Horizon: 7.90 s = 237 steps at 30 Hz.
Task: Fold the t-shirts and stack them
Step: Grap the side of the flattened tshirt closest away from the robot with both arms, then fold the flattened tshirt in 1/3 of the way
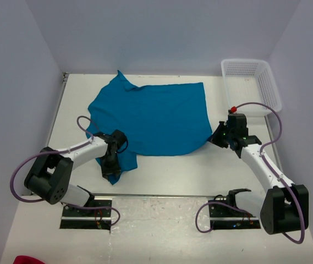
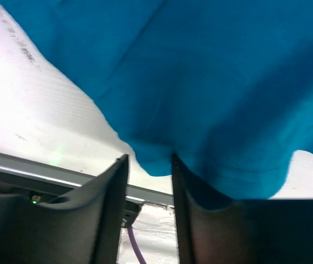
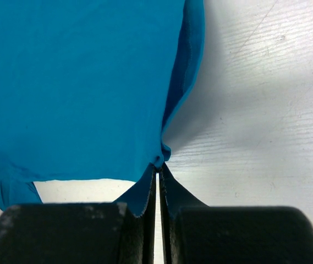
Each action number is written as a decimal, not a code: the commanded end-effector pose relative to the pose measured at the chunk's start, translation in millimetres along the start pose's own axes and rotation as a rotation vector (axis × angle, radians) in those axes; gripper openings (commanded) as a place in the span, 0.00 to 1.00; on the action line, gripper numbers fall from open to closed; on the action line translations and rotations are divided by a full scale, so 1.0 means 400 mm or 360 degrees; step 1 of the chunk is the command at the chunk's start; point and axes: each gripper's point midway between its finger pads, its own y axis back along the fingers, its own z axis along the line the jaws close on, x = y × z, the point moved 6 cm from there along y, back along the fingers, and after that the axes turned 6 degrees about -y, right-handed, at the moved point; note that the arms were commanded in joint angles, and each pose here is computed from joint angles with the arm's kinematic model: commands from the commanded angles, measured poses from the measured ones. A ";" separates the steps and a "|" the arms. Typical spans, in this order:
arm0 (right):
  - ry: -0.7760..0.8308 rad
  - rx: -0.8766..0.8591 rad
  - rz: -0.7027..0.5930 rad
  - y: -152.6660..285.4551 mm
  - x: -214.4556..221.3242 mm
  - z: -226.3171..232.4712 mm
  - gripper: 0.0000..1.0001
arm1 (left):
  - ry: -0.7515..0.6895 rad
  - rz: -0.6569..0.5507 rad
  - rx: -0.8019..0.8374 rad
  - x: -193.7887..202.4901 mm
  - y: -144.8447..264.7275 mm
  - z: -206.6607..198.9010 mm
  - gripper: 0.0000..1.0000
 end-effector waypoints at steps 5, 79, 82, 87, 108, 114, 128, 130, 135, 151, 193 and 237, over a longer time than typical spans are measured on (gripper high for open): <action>0.0037 -0.0081 -0.0044 0.015 -0.009 0.020 0.00 | -0.0016 -0.0053 0.0158 -0.001 -0.061 -0.037 0.30; 0.0231 0.0203 -0.0007 -0.006 0.035 0.021 0.00 | 0.0389 -0.0907 0.0510 -0.051 0.184 0.034 0.00; 0.0245 0.0226 -0.0037 -0.002 0.030 0.020 0.00 | 0.0411 -0.0949 0.0514 -0.057 0.198 0.037 0.00; 0.0249 0.0230 -0.0038 -0.001 0.027 0.024 0.00 | 0.0412 -0.0934 0.0495 -0.057 0.194 0.041 0.00; 0.0276 0.0273 -0.0041 -0.012 0.029 0.022 0.00 | 0.0399 -0.0933 0.0533 -0.056 0.191 0.040 0.00; 0.0273 0.0272 -0.0047 -0.008 0.024 0.029 0.00 | 0.0397 -0.0937 0.0550 -0.055 0.193 0.039 0.00; 0.0283 0.0280 -0.0052 -0.004 0.026 0.029 0.00 | 0.0393 -0.0931 0.0595 -0.051 0.192 0.032 0.00; 0.0283 0.0283 -0.0052 -0.004 0.026 0.028 0.00 | 0.0395 -0.0933 0.0598 -0.051 0.193 0.033 0.00; 0.0284 0.0272 -0.0049 -0.004 0.027 0.032 0.00 | 0.0401 -0.0937 0.0604 -0.051 0.195 0.033 0.00; 0.0292 0.0276 -0.0063 0.005 0.030 0.029 0.00 | 0.0426 -0.0947 0.0617 -0.045 0.203 0.038 0.00; 0.0130 0.0559 -0.0073 -0.032 -0.170 0.031 0.00 | 0.0570 -0.1263 0.0213 -0.326 0.373 0.072 0.00; 0.0278 0.0567 0.0205 -0.224 -0.295 0.099 0.00 | 0.0472 -0.1205 -0.0081 -0.620 0.373 0.024 0.00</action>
